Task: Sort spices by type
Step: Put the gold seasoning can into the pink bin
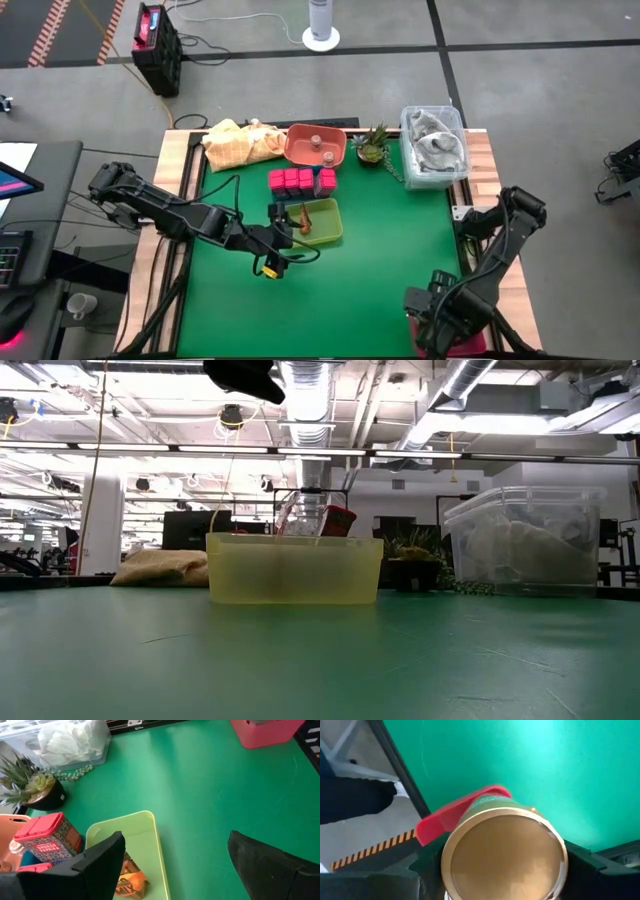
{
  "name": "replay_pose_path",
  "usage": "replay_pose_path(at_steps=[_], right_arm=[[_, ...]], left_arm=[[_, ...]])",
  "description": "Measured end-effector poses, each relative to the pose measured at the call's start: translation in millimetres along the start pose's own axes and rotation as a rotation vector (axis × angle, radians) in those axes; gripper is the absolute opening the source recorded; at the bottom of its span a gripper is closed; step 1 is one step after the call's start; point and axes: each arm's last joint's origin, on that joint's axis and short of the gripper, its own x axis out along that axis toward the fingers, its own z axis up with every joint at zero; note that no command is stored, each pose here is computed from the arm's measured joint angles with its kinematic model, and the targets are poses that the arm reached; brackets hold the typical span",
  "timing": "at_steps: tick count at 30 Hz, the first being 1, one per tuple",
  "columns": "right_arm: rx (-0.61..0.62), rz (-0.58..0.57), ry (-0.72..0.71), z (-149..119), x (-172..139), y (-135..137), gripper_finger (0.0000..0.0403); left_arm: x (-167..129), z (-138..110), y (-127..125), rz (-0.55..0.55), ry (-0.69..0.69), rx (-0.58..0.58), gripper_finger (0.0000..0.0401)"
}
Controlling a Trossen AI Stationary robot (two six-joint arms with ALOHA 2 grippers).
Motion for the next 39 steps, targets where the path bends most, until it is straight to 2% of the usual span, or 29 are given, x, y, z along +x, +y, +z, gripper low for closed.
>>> replay_pose_path(at_steps=[17, 33, 39], right_arm=[[0.022, -0.026, 0.01, -8.5, 6.1, 0.0, 0.0301], [0.013, 0.016, 0.012, -11.3, 44.8, 1.5, 0.0301], [0.035, 0.023, 0.016, -11.9, 55.6, 0.3, 0.0334]], left_arm=[[0.0, -3.1, 0.3, 0.003, 0.03, -0.001, 0.0338], [-0.1, -5.1, 0.4, 0.005, 0.049, -0.003, 0.0338], [-0.1, -5.1, 0.6, 0.008, 0.049, 0.003, 0.0338]])
